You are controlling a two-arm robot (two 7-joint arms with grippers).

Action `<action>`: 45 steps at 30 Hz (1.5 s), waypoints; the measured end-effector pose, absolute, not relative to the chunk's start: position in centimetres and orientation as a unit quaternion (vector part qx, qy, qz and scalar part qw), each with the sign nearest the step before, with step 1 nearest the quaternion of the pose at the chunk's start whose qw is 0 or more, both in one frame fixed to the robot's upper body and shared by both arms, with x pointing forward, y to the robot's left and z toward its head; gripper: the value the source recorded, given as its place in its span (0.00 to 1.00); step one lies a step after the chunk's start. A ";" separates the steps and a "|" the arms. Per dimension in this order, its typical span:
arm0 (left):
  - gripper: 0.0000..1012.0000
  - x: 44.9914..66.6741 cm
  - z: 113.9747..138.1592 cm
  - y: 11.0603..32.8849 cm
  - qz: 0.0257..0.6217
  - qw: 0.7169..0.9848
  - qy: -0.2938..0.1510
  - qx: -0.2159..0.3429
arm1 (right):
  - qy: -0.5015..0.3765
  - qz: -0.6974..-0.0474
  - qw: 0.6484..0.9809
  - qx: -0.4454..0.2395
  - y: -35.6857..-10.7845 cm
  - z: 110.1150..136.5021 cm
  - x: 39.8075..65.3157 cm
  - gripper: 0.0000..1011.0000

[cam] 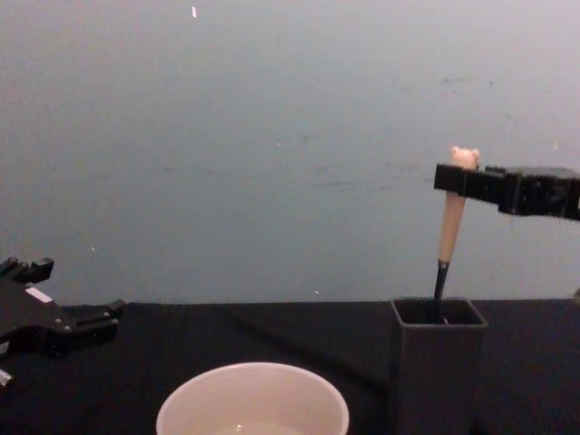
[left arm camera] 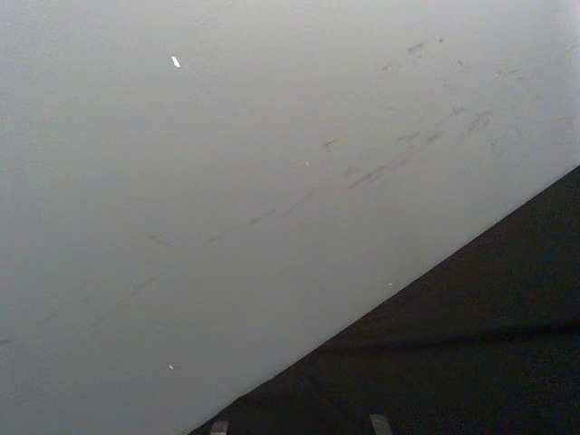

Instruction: Pick up the stirring spoon with one hand, stir inside the cup, then place it back in its original position.

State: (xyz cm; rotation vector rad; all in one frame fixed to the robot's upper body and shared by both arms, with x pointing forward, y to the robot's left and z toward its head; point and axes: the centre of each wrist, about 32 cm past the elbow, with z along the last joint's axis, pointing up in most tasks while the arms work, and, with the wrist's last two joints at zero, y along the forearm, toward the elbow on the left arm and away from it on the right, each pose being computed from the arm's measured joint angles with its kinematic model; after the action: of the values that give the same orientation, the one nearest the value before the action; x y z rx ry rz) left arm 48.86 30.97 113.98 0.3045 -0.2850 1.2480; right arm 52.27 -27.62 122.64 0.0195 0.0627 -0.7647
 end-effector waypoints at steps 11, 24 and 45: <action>0.99 48.9 114.0 31.0 0.580 0.791 -0.132 0.141 | 0.045 -0.375 0.926 -0.004 -27.5 121.3 51.9 0.21; 0.99 48.9 114.0 31.0 0.580 0.791 -0.132 0.142 | 0.058 -0.387 0.920 -0.025 -27.2 119.4 51.7 0.21; 0.99 48.9 114.0 31.0 0.580 0.791 -0.132 0.141 | 0.079 -0.404 0.911 -0.033 -27.5 118.7 51.7 0.21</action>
State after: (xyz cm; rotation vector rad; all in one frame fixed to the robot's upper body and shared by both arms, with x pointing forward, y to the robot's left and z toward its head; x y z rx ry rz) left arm 48.86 30.97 113.98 0.3044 -0.2851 1.2480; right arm 51.74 -27.48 118.65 -0.0688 0.1621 -0.8321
